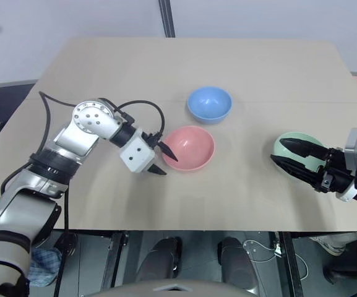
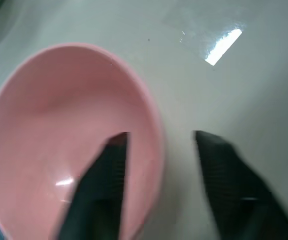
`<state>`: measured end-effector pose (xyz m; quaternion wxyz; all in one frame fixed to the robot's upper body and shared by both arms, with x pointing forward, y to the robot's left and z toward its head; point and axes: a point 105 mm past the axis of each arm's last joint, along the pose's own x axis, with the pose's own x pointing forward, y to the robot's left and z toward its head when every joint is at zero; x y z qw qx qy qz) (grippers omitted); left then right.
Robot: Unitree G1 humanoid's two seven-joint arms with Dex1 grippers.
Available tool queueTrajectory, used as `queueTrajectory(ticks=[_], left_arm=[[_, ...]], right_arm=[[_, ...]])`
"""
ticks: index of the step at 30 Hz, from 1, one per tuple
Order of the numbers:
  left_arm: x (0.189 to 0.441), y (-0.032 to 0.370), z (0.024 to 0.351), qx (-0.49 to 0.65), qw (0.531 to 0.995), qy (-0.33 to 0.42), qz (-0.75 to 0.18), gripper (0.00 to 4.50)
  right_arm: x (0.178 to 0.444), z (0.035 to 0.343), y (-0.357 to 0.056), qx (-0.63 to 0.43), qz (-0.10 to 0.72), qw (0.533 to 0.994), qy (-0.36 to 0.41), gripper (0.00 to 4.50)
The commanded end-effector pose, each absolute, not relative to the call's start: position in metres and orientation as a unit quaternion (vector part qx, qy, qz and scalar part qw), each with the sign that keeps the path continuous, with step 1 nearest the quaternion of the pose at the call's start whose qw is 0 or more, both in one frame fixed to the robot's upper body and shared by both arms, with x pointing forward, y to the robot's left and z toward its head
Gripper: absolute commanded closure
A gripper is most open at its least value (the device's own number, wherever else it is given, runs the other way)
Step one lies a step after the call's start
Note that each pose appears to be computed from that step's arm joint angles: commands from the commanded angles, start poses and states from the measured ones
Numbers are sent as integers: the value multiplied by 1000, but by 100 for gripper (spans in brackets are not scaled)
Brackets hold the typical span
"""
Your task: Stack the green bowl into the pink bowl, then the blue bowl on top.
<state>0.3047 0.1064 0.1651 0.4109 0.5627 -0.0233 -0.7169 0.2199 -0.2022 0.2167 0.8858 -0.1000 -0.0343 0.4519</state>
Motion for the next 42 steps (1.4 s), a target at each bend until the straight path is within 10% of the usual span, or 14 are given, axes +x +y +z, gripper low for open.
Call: queueTrajectory(ticks=[1, 16, 25, 42], left_arm=[[304, 105, 180, 576, 415, -60, -702, 51], [308, 174, 255, 139, 761, 21, -634, 9], [282, 234, 221, 119, 785, 89, -602, 9], [286, 226, 216, 134, 767, 64, -624, 9]], right_arm=[[219, 223, -201, -108, 454, 883, -47, 249], [229, 204, -209, -130, 425, 896, 14, 249], [248, 166, -235, -193, 363, 894, 178, 249], [262, 129, -253, -273, 284, 841, 372, 249]])
